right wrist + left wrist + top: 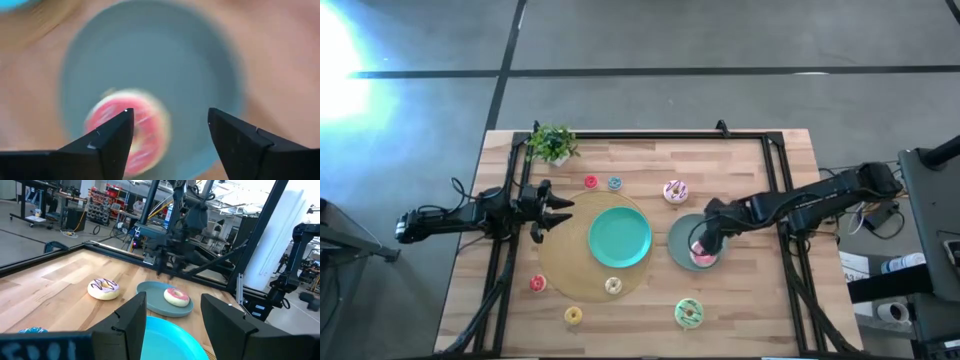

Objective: Pick & Place donuts
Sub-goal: Put the large purple donut on the right plate

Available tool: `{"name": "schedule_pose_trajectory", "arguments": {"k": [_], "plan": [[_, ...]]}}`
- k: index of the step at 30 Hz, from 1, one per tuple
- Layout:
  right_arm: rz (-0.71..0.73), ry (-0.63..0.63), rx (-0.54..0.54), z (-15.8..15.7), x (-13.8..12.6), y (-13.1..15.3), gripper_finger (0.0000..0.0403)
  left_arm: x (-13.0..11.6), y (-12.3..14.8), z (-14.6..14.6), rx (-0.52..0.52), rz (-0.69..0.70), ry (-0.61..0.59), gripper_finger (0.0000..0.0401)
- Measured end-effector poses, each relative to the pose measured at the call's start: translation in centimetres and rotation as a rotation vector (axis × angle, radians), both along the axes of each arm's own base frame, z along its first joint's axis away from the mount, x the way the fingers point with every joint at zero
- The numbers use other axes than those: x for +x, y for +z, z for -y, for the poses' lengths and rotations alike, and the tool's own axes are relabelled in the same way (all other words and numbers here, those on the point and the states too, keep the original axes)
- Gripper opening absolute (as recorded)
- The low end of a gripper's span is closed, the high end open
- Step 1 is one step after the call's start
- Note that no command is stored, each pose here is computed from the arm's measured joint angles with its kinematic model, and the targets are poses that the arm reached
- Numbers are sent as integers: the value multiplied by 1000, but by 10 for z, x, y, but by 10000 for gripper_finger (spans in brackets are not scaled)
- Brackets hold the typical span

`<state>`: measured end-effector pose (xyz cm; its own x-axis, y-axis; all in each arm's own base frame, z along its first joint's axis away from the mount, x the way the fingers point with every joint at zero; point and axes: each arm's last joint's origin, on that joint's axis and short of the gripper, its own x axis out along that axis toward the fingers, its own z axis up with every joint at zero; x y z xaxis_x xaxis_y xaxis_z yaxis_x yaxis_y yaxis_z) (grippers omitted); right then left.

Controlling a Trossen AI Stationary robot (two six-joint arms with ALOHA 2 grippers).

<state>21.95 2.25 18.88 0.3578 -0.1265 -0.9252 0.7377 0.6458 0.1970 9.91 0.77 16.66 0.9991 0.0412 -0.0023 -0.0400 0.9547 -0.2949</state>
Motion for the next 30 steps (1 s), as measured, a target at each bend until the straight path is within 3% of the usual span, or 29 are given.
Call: {"name": "schedule_pose_trajectory", "arguments": {"k": [4,9,15,23,30], "plan": [[41,-266,12,28,3,-5,236,0,0,0,0,0,-1,163],[118,-439,35,78,13,-12,235,0,0,0,0,0,0,163],[118,-388,147,120,21,-33,254,0,0,0,0,0,-1,163],[134,-327,139,135,45,-33,299,0,0,0,0,0,-1,163],[110,-356,152,150,57,-43,315,0,0,0,0,-1,-1,163]]}}
